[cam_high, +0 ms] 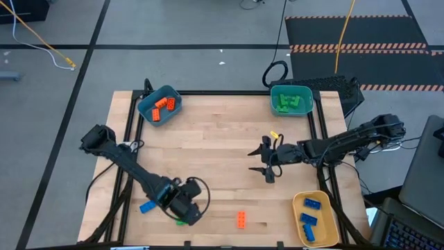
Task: Sort & place blocks by color
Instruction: Put the blue game piece into the yellow bin
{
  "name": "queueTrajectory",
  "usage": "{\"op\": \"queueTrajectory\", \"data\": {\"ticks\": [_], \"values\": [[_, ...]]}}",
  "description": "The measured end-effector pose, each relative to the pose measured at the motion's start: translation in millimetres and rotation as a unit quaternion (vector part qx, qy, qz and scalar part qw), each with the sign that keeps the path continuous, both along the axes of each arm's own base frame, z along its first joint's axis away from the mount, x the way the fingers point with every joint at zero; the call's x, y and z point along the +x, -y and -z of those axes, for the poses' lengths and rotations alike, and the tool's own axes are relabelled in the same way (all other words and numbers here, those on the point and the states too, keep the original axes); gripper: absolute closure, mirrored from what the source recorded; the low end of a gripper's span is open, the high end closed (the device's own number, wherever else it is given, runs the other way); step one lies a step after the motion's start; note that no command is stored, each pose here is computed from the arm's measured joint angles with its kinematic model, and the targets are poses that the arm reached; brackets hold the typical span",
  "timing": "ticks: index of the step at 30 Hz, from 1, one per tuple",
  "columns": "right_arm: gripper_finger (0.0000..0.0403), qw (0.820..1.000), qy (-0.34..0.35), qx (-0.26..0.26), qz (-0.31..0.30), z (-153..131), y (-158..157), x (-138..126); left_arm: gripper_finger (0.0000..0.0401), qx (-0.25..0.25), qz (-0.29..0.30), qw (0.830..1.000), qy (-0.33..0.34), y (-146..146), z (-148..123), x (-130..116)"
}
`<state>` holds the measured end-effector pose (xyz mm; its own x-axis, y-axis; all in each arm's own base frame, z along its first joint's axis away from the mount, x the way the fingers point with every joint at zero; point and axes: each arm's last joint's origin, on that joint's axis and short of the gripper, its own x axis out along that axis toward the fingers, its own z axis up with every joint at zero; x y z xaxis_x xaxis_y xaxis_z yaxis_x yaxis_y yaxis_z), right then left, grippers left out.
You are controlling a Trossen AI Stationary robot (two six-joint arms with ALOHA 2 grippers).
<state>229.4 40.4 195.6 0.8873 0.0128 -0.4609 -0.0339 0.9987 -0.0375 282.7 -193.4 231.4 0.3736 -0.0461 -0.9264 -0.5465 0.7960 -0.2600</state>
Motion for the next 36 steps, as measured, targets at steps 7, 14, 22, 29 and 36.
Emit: {"op": "queueTrajectory", "data": {"ticks": [7,14,22,29,36], "values": [[0.0145,1.000,-0.003,-0.001,0.000,0.6,0.1,-0.3,0.0169,-0.063,-0.026,0.995,-0.074,18.1,2.2,-20.5],[0.0145,1.000,-0.003,-0.003,0.000,0.5,0.1,-0.2,0.0169,-0.047,-0.070,0.974,-0.209,24.4,5.7,-54.4],[0.0145,1.000,-0.003,-0.006,-0.002,0.5,0.1,-0.2,0.0169,-0.018,-0.049,0.964,-0.260,40.8,6.3,-84.3],[0.0145,1.000,0.002,-0.003,-0.003,-0.4,-0.1,0.3,0.0169,-0.019,-0.029,0.960,-0.276,47.3,26.6,-96.0],[0.0145,1.000,0.003,-0.004,-0.004,-0.5,-0.1,0.3,0.0169,-0.002,-0.028,0.941,-0.338,37.5,50.8,-112.6]]}}
